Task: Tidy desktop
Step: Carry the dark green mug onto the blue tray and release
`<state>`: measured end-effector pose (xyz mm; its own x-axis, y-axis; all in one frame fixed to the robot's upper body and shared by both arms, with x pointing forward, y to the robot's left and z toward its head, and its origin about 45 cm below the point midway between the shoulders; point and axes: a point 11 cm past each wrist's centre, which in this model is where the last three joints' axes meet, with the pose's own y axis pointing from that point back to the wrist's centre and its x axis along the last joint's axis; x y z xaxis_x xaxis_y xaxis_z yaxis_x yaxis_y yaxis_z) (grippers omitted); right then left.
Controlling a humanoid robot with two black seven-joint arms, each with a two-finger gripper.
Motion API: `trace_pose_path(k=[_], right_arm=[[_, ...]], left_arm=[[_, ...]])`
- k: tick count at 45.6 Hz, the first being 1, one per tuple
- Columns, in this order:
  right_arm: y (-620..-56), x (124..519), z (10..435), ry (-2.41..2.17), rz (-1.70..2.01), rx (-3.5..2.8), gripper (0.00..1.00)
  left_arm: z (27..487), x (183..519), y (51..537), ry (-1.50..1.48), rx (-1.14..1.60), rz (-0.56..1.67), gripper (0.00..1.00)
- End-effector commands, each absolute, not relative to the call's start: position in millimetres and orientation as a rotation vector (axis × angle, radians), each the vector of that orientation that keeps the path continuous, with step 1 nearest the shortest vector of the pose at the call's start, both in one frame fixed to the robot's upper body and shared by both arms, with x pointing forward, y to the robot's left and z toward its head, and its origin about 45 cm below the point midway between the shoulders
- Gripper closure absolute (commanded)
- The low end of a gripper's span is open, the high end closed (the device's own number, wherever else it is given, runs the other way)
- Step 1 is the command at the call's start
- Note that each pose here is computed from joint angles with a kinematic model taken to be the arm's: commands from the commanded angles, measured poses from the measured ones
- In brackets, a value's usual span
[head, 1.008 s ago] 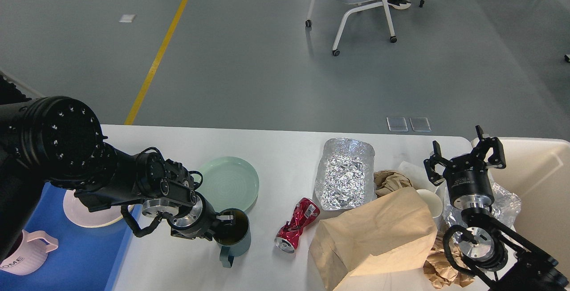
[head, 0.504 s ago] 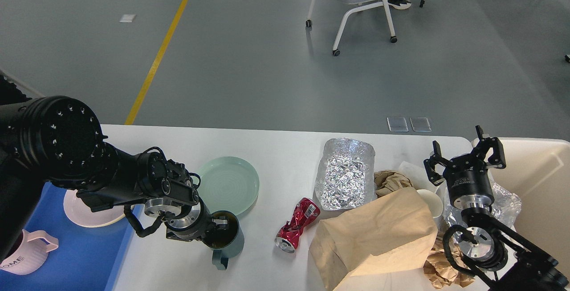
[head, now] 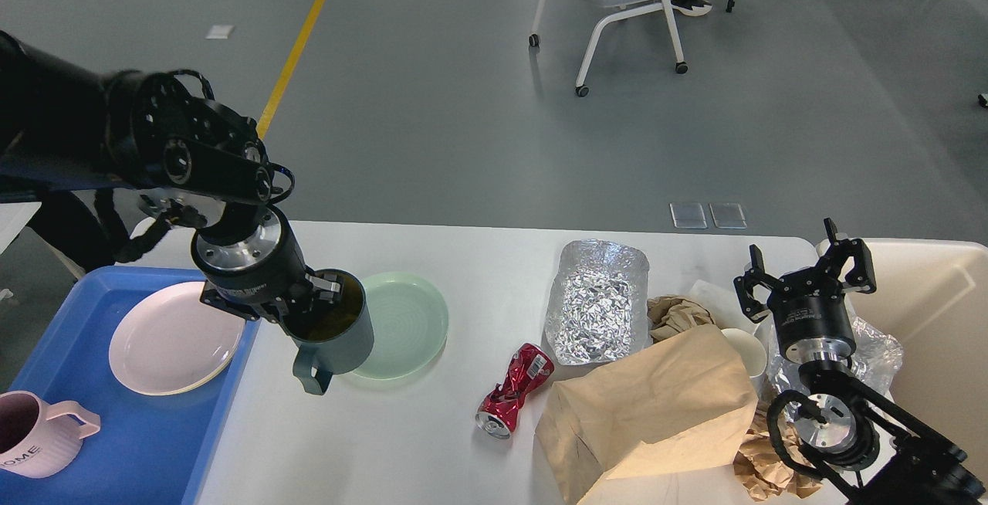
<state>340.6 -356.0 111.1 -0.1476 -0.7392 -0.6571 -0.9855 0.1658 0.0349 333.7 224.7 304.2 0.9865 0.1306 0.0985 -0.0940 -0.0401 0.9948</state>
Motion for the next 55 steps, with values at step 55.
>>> trace_pose_path(k=[55], right_arm=[[-356.5, 340.5, 111.2, 1.950, 0.648, -1.628, 0.00]], left_arm=[[156.1, 260.2, 491.1, 0.456, 1.584, 0.360, 1.00]])
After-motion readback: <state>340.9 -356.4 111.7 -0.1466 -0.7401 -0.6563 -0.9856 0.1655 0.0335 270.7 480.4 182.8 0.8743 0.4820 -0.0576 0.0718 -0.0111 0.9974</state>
